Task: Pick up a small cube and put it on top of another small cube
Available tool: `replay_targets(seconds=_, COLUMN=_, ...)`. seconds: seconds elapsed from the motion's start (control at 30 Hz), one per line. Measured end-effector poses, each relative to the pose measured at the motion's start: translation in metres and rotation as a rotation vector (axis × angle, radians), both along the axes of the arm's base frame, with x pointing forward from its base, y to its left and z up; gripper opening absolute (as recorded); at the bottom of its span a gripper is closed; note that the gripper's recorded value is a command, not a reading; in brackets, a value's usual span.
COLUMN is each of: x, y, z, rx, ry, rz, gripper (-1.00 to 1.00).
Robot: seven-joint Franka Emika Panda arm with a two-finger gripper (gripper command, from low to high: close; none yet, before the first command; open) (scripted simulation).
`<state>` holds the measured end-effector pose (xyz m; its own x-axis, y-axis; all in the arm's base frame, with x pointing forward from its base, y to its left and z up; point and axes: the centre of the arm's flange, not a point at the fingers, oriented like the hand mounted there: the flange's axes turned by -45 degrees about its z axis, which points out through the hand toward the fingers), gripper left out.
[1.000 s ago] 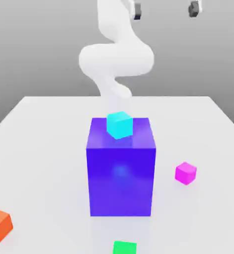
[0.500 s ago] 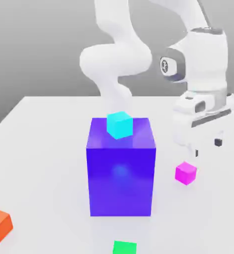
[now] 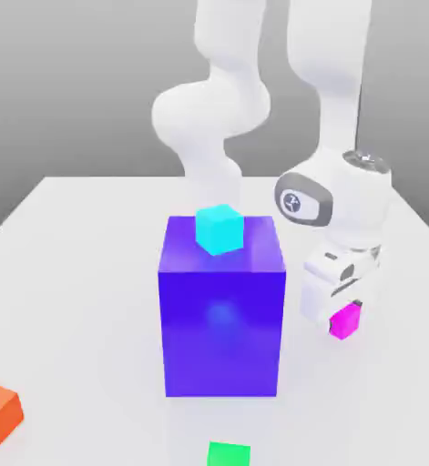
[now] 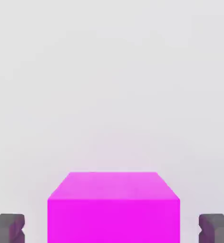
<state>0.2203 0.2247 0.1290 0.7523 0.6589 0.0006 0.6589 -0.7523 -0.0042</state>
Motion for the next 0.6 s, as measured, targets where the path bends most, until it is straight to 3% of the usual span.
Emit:
replay_targets(seconds=0.43, x=0.002, y=-0.001, z=0.058, rx=-0.003, ry=-0.002, rz=-0.001, gripper=-1.0)
replay_targets(seconds=0.6, x=0.082, y=-0.023, z=0.073, rx=-0.01, ry=-0.006, rz=-0.096, gripper=-1.0)
